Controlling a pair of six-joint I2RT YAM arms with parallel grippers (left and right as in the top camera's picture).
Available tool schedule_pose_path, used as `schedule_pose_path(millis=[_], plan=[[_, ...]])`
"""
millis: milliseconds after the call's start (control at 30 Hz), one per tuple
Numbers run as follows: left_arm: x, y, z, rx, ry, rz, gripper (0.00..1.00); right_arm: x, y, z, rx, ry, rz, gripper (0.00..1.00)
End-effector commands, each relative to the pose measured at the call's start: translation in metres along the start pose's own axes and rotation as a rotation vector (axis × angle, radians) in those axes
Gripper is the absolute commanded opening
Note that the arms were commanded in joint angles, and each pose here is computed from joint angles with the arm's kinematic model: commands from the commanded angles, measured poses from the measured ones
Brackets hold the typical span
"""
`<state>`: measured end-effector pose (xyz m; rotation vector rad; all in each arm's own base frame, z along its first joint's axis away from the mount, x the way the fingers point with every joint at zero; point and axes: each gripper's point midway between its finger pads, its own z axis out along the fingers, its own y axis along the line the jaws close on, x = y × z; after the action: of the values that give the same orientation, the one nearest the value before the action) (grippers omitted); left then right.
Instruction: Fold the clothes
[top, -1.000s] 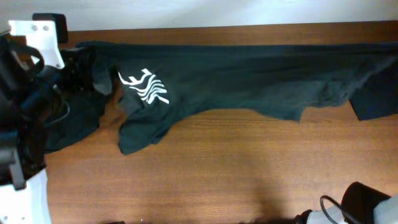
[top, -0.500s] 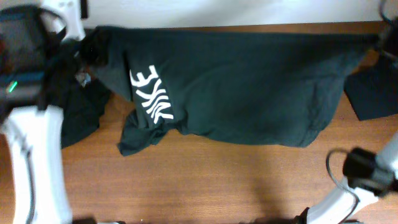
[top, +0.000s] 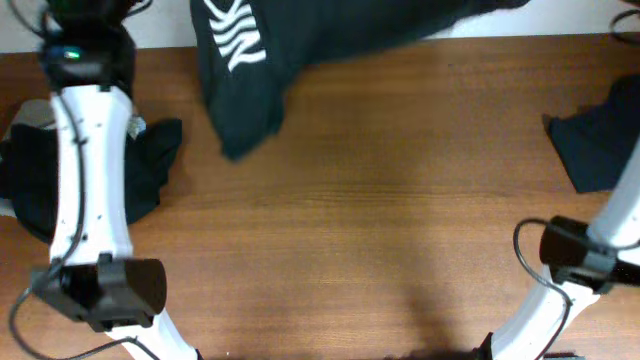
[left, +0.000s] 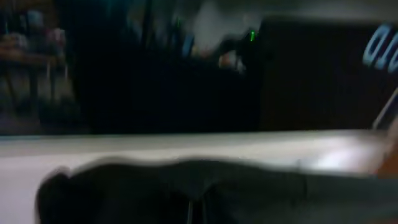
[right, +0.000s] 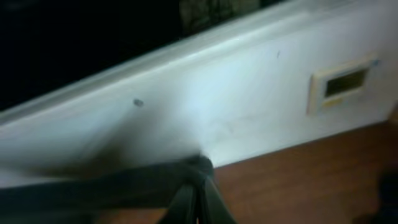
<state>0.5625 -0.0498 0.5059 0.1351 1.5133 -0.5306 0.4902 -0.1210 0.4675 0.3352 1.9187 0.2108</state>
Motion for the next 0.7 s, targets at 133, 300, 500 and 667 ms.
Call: schedule_pose_path(millis=[133,300,500,667], plan=[[0.144,0.022,-0.083,-0.234,0.708,-0.265,0.00,0.109,-0.133,-0.021,0.631,0.438,-0.018,0.04],[0.280,-0.010,-0.124,-0.195,1.258,-0.380,0.00,0.203,-0.176,-0.018,0.769,0.794,-0.013,0.04],[0.391,-0.052,-0.187,-0.146,1.780,-0.325,0.00,0.282,-0.229,-0.052,0.953,1.053,0.120,0.04],[0.439,-0.083,-0.229,-0.087,1.992,-0.293,0.03,0.301,-0.248,-0.065,0.960,1.081,0.251,0.04]])
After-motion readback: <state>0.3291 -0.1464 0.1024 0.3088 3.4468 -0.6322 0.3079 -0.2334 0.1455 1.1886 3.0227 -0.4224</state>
